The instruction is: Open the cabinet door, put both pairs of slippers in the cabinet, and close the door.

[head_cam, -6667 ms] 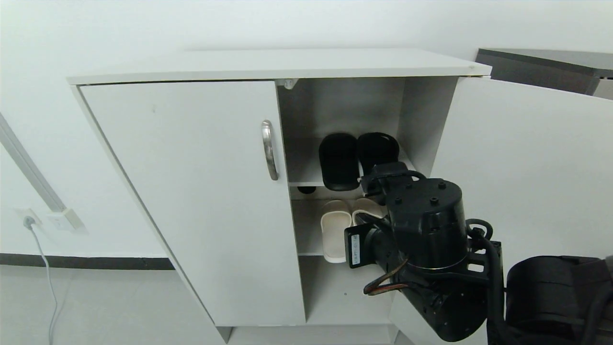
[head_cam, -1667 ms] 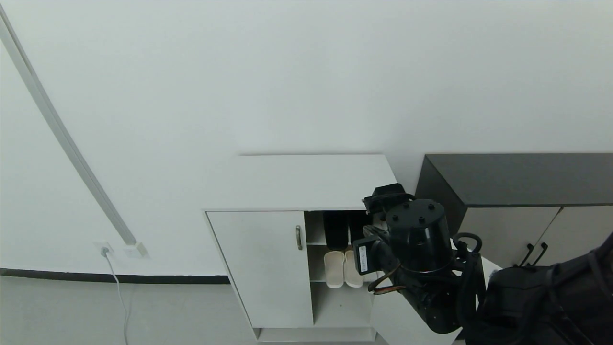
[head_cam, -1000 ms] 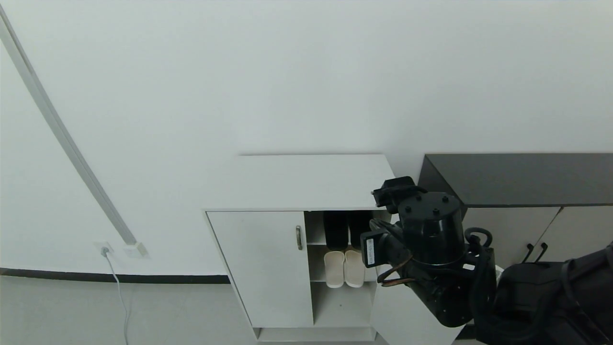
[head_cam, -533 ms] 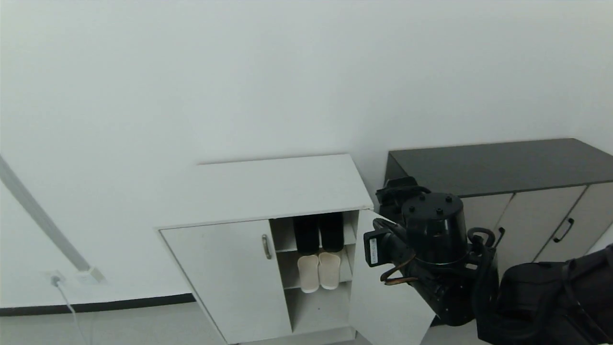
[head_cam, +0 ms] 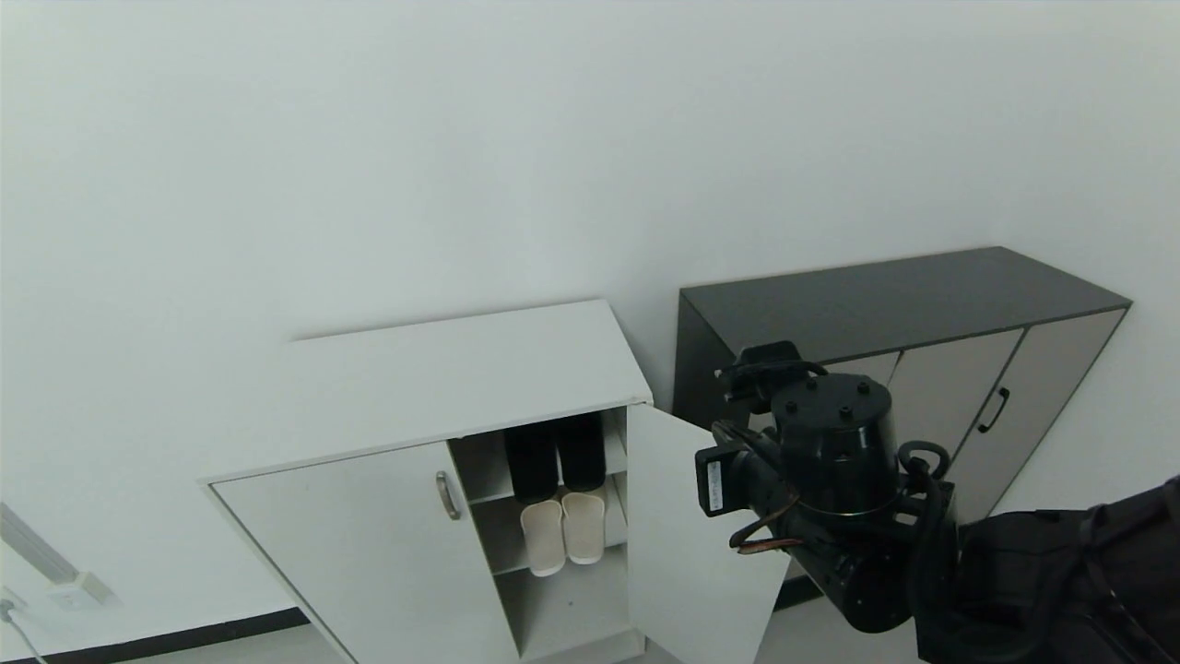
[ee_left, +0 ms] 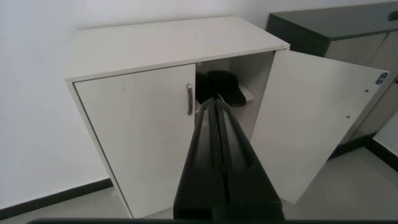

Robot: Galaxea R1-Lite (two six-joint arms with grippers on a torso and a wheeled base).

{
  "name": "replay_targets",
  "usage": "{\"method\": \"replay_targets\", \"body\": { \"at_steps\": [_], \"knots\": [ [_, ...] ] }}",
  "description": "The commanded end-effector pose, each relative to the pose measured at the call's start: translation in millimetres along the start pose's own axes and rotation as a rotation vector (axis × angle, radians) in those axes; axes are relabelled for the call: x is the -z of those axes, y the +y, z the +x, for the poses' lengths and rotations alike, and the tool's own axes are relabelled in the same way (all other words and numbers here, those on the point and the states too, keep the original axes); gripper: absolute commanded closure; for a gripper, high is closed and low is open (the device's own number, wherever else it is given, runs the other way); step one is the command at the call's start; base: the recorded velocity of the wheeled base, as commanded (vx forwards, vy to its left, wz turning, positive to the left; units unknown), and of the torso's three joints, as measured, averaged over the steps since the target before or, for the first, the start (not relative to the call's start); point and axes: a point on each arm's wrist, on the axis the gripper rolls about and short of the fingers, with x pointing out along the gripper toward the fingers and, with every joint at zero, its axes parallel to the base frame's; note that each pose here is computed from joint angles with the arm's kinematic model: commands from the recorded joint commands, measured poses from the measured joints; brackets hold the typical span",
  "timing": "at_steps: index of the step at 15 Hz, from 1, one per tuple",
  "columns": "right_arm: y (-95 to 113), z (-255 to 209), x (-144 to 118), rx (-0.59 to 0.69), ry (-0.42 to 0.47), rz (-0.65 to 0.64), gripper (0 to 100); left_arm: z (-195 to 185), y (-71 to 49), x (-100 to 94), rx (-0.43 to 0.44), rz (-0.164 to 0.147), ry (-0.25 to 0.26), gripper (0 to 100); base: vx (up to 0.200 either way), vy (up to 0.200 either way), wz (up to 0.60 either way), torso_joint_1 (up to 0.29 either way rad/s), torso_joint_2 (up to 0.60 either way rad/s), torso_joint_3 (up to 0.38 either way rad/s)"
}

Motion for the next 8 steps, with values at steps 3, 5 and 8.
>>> {"method": "replay_targets", "body": {
  "at_steps": [3,5,8],
  "knots": [
    [-1.3,1.3,2.2,0.005,0.007,-0.003,100,0.0,0.0,0.1,0.000,-0.002,0.001,100,0.000,0.000,0.00,0.000,0.00,0.000],
    [-1.9,1.5,2.5,0.007,0.009,-0.004,100,0.0,0.0,0.0,0.001,-0.002,-0.001,100,-0.100,0.000,0.00,-0.001,0.00,0.001],
    [-2.4,2.7,2.9,0.010,0.010,-0.004,100,0.1,0.0,0.1,0.001,-0.005,0.003,100,-0.200,0.000,0.00,0.007,0.01,0.001]
  ]
}}
